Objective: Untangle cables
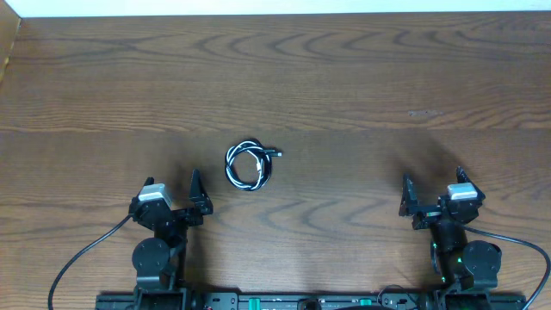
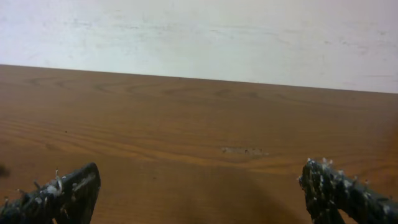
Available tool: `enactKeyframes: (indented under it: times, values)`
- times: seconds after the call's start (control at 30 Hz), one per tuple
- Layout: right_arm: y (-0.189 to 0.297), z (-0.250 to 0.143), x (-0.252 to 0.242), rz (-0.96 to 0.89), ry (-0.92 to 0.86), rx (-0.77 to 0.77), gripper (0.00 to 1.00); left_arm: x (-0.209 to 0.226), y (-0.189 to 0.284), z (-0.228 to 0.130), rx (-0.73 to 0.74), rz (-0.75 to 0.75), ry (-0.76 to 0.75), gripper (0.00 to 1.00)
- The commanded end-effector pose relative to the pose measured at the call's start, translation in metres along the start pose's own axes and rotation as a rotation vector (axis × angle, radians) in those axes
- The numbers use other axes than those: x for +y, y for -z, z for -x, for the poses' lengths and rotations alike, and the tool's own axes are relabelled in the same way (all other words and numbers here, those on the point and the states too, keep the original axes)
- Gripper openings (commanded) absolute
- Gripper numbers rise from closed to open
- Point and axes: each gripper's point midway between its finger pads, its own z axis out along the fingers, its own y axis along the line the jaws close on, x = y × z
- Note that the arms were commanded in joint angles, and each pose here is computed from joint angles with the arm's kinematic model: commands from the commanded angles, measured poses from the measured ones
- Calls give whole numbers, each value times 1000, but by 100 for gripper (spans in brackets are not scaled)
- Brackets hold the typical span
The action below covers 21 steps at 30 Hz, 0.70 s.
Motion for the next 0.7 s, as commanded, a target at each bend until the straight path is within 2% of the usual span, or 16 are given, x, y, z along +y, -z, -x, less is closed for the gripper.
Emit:
enactKeyframes:
  times: [0.0,0.67]
  values:
    - [0,-1,0,-5,12,5,99,5,-1,-19,57,21,-25,98]
    - [0,-2,0,-5,12,5,99,5,-2,-17,50,20,-24,98]
